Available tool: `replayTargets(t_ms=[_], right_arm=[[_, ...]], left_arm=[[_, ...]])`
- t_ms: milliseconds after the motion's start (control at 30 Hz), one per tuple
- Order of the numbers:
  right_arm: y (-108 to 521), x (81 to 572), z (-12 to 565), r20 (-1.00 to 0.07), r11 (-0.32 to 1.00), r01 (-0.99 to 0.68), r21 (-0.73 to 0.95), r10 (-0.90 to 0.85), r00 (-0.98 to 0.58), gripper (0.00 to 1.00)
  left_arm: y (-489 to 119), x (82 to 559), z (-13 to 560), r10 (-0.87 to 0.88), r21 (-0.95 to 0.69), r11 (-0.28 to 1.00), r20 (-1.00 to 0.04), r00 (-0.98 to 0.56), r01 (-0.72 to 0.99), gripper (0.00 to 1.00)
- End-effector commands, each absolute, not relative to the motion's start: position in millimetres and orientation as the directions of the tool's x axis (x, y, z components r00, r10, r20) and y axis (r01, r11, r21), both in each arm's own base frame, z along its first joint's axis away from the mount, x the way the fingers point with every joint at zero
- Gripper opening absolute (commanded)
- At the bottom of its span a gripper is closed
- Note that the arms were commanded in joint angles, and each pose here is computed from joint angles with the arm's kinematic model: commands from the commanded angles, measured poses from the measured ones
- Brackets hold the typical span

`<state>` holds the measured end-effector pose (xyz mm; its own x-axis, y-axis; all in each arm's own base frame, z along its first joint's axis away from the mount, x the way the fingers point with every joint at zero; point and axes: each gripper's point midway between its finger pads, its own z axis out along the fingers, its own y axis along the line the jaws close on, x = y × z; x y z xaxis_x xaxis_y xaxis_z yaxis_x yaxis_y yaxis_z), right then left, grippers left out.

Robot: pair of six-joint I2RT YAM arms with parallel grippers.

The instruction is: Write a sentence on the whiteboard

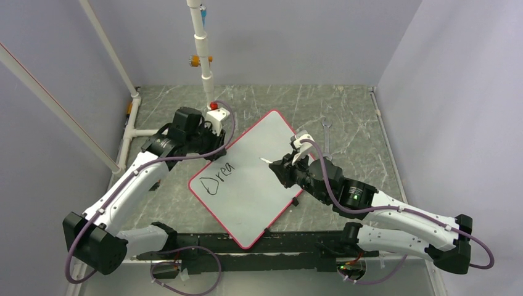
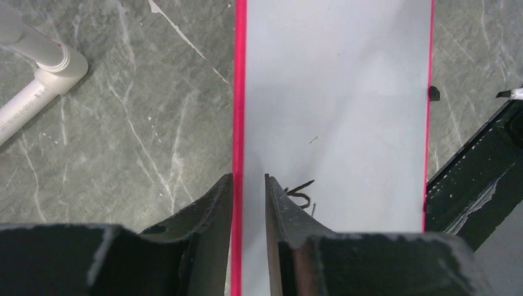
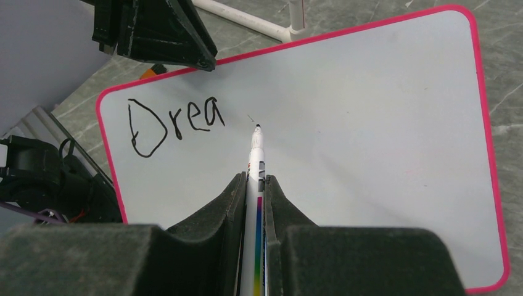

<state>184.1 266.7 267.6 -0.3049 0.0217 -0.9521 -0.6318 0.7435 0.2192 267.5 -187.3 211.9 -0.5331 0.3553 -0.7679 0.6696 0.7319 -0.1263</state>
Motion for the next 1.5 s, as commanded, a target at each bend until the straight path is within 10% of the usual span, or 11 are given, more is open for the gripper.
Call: replayTargets(t_ms=[0, 400, 800, 1467], right_arm=[[264, 186, 276, -0.955, 0.748, -0.623, 0.229, 0.049, -0.292, 0.00], [262, 185, 280, -0.958, 0.749, -0.626, 0.217, 0.038, -0.285, 0.00], [260, 183, 285, -0.959, 0.745, -0.632, 0.216, 0.040, -0.282, 0.00], [261, 183, 284, -0.958, 0.741, -0.635, 0.221, 0.042, -0.284, 0.00]], left_arm=[[-197, 275, 244, 0.302, -0.135, 0.722, -0.822, -0.484, 0.679, 0.34], [-182, 277, 267, 0.156, -0.259, 0.735, -0.835, -0.528, 0.627, 0.54], [-174, 249, 251, -0.054, -0.657, 0.445, -0.699, -0.713, 0.609, 0.61], [-178, 254, 201, -0.048, -0.769, 0.417, -0.551, -0.833, 0.484, 0.41]])
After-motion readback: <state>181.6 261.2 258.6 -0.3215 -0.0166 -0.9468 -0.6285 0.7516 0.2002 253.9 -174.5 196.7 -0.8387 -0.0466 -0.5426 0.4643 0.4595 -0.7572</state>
